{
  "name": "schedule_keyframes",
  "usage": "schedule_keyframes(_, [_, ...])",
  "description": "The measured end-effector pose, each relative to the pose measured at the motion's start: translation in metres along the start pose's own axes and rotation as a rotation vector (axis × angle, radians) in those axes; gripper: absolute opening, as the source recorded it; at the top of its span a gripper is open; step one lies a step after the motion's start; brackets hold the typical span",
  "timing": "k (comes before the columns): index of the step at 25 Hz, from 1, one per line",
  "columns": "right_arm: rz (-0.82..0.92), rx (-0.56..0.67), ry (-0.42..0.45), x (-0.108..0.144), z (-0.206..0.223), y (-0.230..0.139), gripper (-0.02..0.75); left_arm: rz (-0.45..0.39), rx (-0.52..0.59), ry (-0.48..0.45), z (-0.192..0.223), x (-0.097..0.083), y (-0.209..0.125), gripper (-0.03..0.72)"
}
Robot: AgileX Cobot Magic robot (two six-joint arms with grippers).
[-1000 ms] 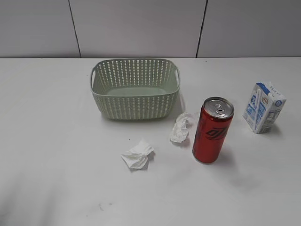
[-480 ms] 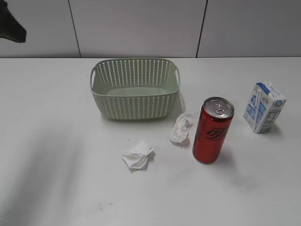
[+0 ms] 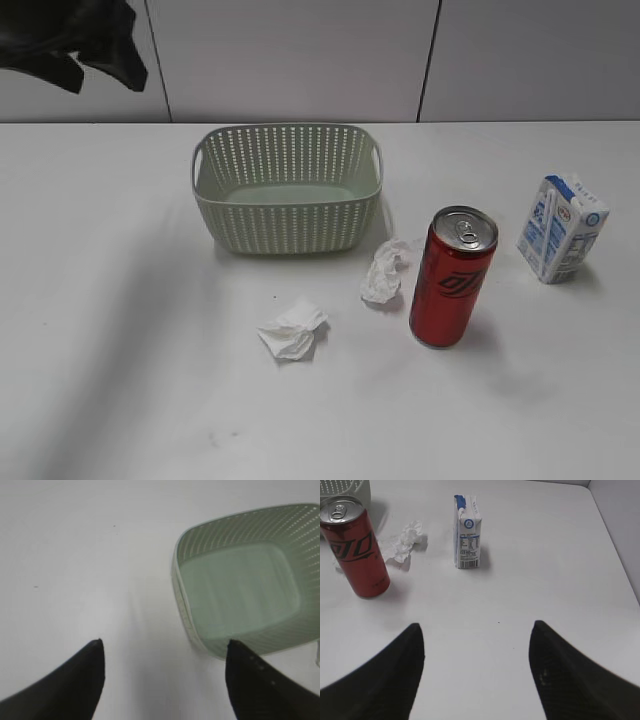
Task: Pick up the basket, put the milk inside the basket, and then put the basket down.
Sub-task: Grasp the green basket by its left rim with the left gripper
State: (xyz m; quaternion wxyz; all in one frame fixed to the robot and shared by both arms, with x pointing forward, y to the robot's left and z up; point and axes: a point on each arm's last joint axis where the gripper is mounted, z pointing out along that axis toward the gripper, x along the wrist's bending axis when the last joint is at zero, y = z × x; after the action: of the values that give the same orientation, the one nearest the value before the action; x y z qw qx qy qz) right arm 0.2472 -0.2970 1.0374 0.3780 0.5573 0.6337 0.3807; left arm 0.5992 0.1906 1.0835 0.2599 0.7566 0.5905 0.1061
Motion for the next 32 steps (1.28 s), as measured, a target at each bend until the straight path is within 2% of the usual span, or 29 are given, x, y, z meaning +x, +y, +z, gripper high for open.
schedule_keyframes(4, [0.0,0.0,0.0,0.0,0.0,0.0,0.519,0.024,0.075,0.014,0.03,-0.015,0.009,0.571])
schedule_keyframes(9, [0.0,0.0,0.0,0.0,0.0,0.0,0.519,-0.014,0.152,0.012,0.064,-0.025,0.015,0.571])
schedule_keyframes(15, [0.0,0.0,0.0,0.0,0.0,0.0,0.519,-0.078,0.256,0.032,0.1,-0.021,0.014,0.571])
schedule_keyframes(22, [0.0,0.0,0.0,0.0,0.0,0.0,0.519,-0.155,0.288,0.058,0.132,-0.018,0.015,0.569])
schedule_keyframes(32, [0.0,0.0,0.0,0.0,0.0,0.0,0.519,-0.175,0.333,0.08,0.171,-0.013,0.016,0.521])
